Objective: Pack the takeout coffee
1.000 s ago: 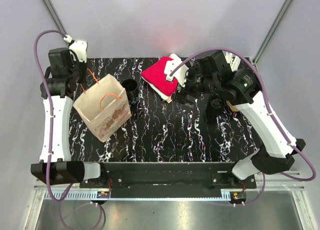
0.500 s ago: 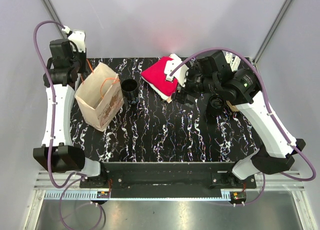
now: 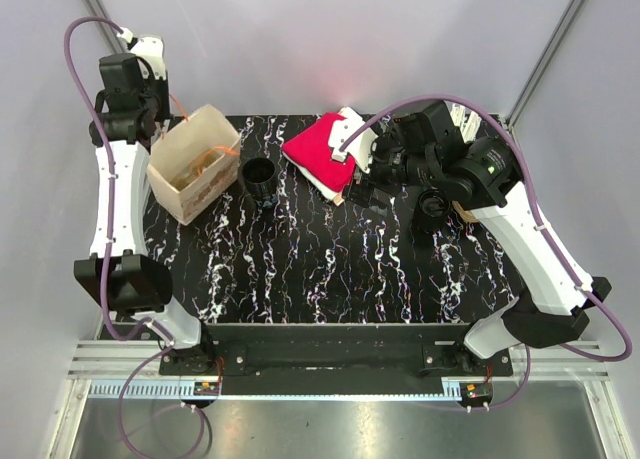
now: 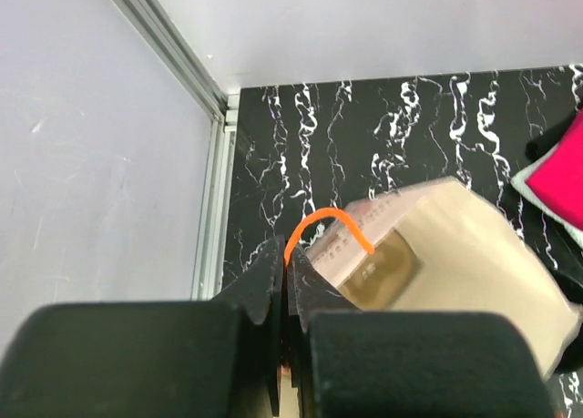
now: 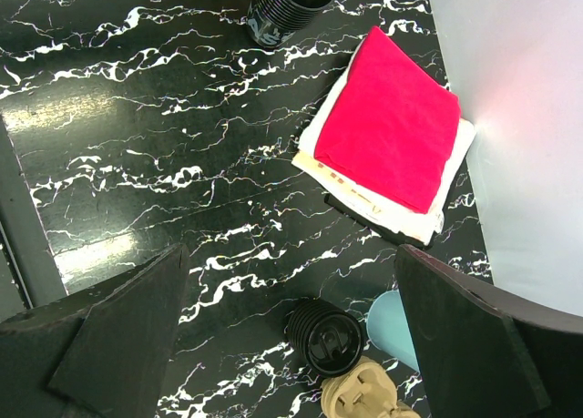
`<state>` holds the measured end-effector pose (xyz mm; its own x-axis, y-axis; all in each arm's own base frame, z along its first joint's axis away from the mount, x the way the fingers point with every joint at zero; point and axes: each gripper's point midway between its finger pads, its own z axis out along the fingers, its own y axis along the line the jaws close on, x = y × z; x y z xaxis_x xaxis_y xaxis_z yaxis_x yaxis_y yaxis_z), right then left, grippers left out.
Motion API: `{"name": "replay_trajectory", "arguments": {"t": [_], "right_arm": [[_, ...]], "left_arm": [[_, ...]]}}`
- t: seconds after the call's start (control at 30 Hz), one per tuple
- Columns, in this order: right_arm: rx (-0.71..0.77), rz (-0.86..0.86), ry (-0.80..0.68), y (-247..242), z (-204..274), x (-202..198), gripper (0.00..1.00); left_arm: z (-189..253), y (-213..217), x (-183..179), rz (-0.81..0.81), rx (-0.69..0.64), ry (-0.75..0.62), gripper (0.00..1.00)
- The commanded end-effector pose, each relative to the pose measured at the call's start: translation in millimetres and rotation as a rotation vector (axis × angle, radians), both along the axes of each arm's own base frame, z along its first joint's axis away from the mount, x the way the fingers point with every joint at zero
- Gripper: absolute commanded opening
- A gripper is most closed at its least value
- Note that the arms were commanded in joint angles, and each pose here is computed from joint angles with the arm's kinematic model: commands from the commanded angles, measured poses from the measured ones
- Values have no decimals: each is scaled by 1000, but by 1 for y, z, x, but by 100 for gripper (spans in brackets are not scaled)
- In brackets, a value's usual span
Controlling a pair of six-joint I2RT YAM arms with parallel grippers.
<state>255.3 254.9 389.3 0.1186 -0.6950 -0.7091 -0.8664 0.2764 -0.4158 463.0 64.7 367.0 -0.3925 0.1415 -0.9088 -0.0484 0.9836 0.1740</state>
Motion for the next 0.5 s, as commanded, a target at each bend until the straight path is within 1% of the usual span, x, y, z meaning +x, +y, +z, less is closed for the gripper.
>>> {"name": "replay_trajectory", "arguments": {"t": [0.0, 0.1, 0.17, 0.2, 0.27, 0.3, 0.33, 0.37, 0.4, 0.47], "right_arm": [[43, -17, -41, 2, 15, 5, 100], [43, -16, -40, 3, 15, 6, 100], [43, -17, -38, 3, 15, 6, 100], [44, -17, -39, 3, 15, 6, 100], [43, -16, -40, 3, 15, 6, 100], [43, -17, -40, 3, 15, 6, 99], [44, -17, -39, 3, 15, 6, 100], [46, -18, -39, 3, 15, 6, 100], [44, -15, -39, 3, 15, 6, 100], [42, -16, -35, 4, 13, 7, 100]], "left_arm": [[36, 16, 14, 70, 0, -121, 0], [30, 23, 22, 88, -6, -111, 1], [21, 25, 28, 94, -12, -95, 4], [18, 26, 30, 98, -9, -89, 10], [11, 31, 32, 114, -9, -72, 18], [9, 33, 33, 119, -6, -67, 27], [7, 34, 33, 122, -9, -64, 31], [8, 38, 32, 129, -9, -66, 33], [9, 37, 31, 128, -11, -69, 39], [16, 40, 28, 135, -14, -84, 57]]}}
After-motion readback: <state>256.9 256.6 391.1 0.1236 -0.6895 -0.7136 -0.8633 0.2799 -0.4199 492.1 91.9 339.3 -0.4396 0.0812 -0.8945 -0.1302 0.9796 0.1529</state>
